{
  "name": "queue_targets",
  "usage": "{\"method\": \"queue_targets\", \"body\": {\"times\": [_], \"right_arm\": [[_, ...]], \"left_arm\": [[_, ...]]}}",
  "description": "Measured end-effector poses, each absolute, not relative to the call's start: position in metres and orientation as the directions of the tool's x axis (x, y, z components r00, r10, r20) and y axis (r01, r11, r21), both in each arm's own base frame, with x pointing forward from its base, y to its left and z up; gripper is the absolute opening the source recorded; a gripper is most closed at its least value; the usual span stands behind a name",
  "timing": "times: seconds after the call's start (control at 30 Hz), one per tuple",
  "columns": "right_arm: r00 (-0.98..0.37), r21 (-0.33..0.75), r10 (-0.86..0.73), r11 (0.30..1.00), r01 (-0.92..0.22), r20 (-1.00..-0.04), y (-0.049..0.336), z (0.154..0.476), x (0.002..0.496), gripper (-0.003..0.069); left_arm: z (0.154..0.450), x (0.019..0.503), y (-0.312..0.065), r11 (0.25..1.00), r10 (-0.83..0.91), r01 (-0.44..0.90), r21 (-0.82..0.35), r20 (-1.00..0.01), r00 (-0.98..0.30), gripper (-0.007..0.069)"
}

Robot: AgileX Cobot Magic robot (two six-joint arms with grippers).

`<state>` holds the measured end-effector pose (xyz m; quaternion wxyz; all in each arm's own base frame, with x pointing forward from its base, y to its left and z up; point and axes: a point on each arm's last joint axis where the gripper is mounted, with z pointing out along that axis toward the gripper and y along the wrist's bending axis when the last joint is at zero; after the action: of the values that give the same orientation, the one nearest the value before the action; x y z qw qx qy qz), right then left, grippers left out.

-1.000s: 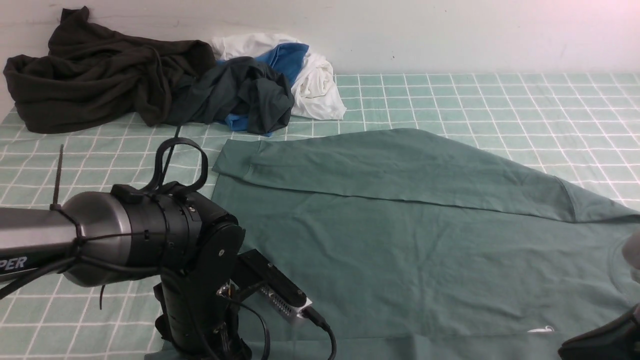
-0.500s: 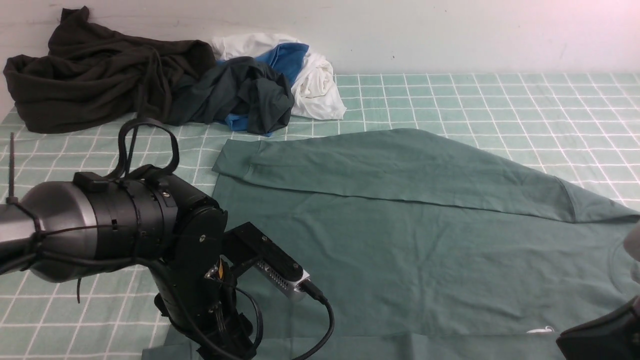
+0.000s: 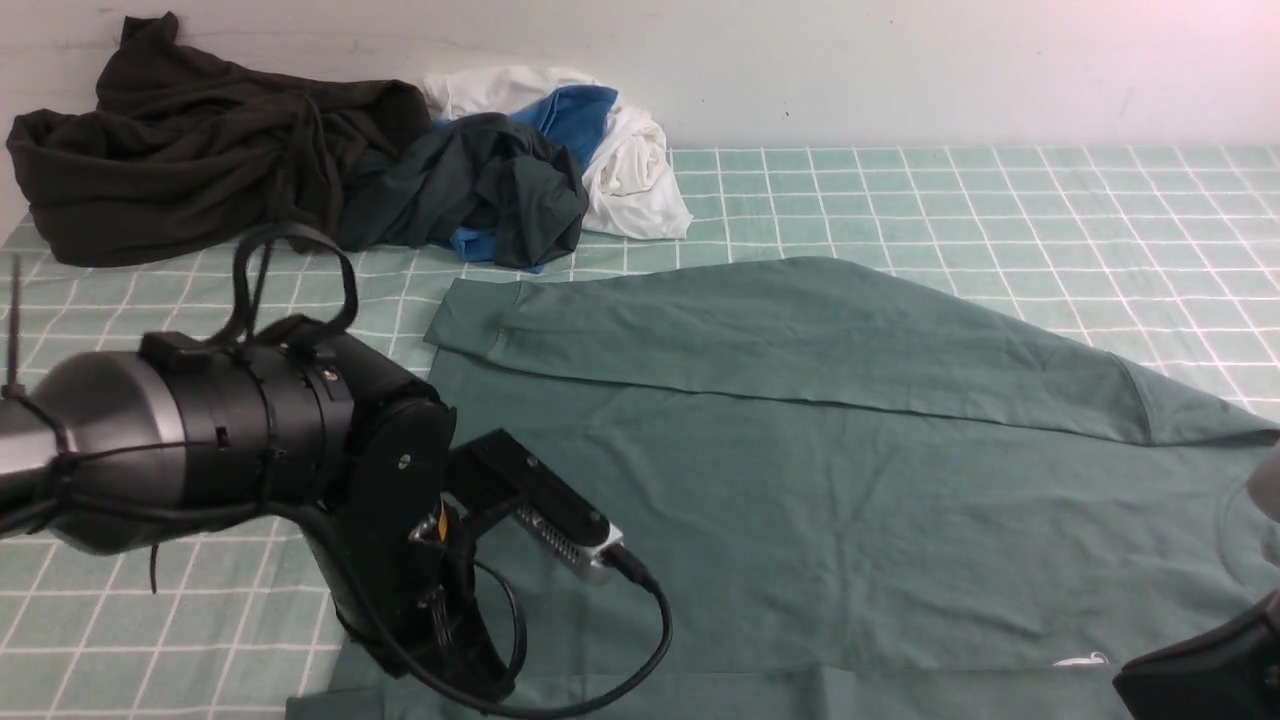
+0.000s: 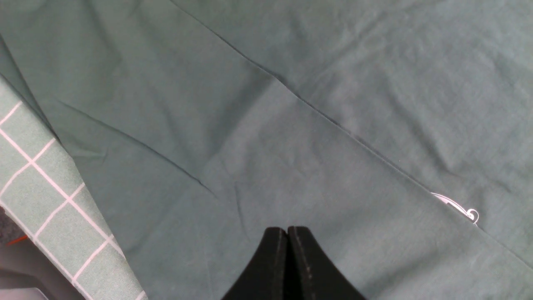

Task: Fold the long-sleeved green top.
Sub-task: Use the left arm to clamp the cuff closest to it

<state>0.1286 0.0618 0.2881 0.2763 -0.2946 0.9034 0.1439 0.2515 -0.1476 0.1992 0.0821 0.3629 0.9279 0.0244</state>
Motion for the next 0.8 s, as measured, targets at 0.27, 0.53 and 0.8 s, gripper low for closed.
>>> {"method": "queue_targets", "body": {"times": [0.27, 0.53, 0.8], "right_arm": [[-0.726, 0.065, -0.397, 0.854, -0.517, -0.562, 0.055, 0.284, 0.138, -0.0014], [-0.754, 0.065, -0.392, 0.866, -0.496, -0.527, 0.055, 0.278, 0.144, -0.0014], [-0.741, 0.057, -0.380, 0.870, -0.489, -0.554, 0.055, 0.280, 0.147, -0.0014]], "left_arm": [[0.249, 0.273, -0.154, 0.721, 0.693, 0.667, 0.186, -0.178, -0.699, 0.0000], [0.201, 0.261, -0.147, 0.687, 0.720, 0.713, 0.138, 0.004, -0.694, 0.0115], [0.168, 0.256, -0.146, 0.696, 0.716, 0.711, 0.101, -0.021, -0.698, 0.0386]]}}
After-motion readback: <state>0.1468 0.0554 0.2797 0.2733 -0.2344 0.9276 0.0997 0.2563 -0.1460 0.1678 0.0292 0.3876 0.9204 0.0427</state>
